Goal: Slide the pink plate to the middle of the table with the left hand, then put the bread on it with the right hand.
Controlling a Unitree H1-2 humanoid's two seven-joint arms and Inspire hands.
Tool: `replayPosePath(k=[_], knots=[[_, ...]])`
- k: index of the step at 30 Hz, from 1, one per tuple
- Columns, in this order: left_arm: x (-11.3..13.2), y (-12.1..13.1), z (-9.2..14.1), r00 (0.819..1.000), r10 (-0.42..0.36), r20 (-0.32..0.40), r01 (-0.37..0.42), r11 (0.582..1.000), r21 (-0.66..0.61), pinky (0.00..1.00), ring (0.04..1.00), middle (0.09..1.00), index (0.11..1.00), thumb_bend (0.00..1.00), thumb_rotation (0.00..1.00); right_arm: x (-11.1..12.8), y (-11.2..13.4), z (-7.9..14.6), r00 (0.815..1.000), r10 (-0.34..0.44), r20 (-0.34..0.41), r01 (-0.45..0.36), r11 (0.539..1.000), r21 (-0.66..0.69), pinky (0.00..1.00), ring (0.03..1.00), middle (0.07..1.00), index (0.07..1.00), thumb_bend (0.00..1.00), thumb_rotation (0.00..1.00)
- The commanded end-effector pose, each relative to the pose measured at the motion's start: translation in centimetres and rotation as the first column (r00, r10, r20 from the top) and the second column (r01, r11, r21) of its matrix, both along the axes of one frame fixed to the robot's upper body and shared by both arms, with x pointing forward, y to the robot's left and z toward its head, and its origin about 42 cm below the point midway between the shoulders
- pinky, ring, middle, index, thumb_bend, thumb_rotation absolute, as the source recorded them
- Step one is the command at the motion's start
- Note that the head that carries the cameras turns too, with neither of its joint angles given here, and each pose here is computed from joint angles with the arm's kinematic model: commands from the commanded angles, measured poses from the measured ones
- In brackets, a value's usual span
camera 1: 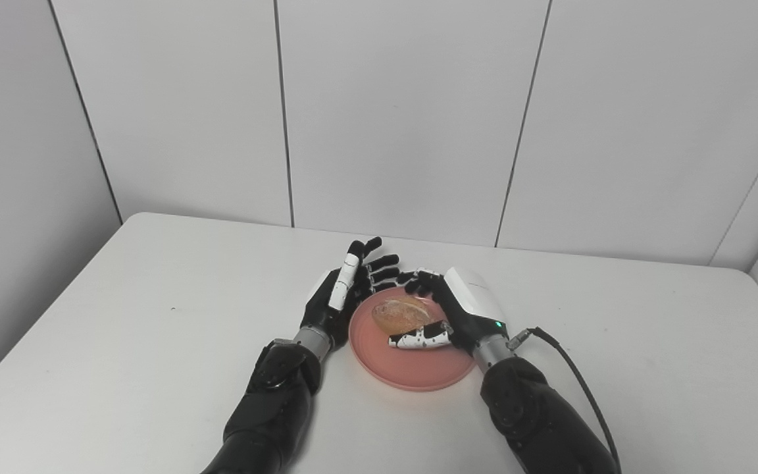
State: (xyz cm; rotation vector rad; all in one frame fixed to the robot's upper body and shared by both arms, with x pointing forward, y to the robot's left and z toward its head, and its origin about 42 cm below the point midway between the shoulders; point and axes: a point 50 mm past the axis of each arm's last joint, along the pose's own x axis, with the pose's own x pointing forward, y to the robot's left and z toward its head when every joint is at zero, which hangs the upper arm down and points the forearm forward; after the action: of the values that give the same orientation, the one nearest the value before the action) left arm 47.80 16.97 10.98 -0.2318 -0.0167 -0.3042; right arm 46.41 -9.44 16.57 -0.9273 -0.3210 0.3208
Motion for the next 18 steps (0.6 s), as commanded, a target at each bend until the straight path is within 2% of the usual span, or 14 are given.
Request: replayPosePath(k=[1, 5, 10, 17, 18], knots=[[-1.8, -0.5, -2.8, 0.997, -0.010, -0.073, 0.008, 1.000, -0.022, 0.78, 0.818, 0.821, 0.907, 0.87, 0.91, 0.8, 0.2, 2.6, 0.995, 0.002, 0.095, -0.006, 0.999, 0.042, 0.82, 0.824, 0.803, 0.734, 1.00, 0.27], [-1.8, -0.5, -2.8, 0.997, -0.012, -0.073, 0.011, 1.000, -0.019, 0.79, 0.824, 0.828, 0.911, 0.88, 0.91, 0.9, -0.1, 2.6, 0.996, 0.000, 0.094, -0.006, 0.998, 0.059, 0.84, 0.834, 0.812, 0.745, 1.00, 0.28], [-1.8, -0.6, -2.8, 0.997, -0.008, -0.075, 0.007, 1.000, -0.015, 0.80, 0.820, 0.834, 0.906, 0.88, 0.92, 0.9, -0.3, 2.9, 0.994, -0.012, 0.108, 0.004, 0.997, 0.075, 0.80, 0.822, 0.803, 0.742, 1.00, 0.32], [-1.8, -0.5, -2.8, 0.998, -0.011, -0.068, 0.011, 1.000, -0.004, 0.79, 0.804, 0.842, 0.916, 0.87, 0.94, 0.6, -0.3, 4.4, 0.983, -0.022, 0.184, 0.004, 0.995, 0.098, 0.80, 0.810, 0.793, 0.729, 1.00, 0.36], [-1.8, -0.4, -2.8, 0.998, -0.010, -0.065, 0.010, 1.000, -0.001, 0.79, 0.805, 0.836, 0.918, 0.87, 0.95, 0.6, -0.4, 4.6, 0.981, -0.026, 0.194, 0.004, 0.994, 0.111, 0.79, 0.805, 0.792, 0.732, 0.98, 0.40]])
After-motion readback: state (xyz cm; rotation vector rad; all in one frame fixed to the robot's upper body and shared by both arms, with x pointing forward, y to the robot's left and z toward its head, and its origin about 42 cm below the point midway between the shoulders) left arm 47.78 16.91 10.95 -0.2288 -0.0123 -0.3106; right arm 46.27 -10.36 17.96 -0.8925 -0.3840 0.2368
